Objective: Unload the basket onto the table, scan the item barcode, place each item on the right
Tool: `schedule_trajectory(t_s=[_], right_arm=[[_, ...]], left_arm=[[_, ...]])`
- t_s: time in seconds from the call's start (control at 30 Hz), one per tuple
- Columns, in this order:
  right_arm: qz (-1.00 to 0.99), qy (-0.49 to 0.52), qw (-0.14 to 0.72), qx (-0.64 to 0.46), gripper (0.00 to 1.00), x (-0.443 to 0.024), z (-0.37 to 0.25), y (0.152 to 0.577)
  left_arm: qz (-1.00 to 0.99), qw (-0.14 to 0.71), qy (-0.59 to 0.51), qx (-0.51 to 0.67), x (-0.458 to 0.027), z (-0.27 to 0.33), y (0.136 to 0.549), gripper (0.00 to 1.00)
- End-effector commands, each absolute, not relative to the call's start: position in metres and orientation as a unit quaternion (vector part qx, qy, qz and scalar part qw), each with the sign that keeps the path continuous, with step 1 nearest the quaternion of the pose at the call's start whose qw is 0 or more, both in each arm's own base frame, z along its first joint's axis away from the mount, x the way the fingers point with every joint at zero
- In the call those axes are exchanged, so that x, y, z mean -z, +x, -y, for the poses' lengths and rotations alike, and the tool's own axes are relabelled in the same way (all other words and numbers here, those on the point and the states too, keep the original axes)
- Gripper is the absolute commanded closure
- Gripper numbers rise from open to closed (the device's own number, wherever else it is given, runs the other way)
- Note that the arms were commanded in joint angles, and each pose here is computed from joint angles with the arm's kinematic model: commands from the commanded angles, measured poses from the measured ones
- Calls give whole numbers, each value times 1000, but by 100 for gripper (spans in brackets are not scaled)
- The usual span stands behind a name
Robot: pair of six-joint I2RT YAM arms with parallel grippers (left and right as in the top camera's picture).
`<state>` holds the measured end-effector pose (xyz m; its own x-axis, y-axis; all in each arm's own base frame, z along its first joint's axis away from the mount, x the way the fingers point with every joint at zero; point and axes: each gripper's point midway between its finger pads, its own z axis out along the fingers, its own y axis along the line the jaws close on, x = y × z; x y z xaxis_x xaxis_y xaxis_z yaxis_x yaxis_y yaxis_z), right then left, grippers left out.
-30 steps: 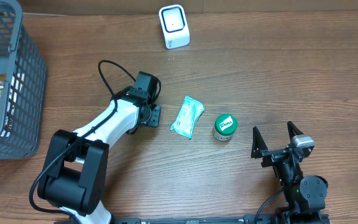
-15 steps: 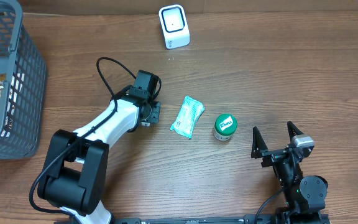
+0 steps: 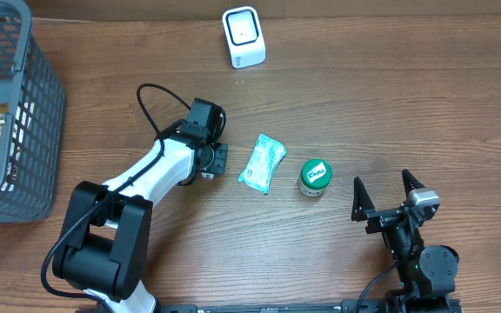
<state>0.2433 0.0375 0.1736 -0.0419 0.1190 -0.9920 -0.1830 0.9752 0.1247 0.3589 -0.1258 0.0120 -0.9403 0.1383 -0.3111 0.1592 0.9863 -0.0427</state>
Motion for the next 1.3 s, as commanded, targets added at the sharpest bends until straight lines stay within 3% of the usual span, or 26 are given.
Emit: schedule_trajectory(t_s=[0.0,1.27], right_arm=[[-713,-13,693,-105,0,-171,-34,244],[-713,-13,693,-105,0,-171,-34,244]], left_arm=[[-987,144,57,46,-8,130,356,75],[-983,109,44,141,-11,204,325,74]])
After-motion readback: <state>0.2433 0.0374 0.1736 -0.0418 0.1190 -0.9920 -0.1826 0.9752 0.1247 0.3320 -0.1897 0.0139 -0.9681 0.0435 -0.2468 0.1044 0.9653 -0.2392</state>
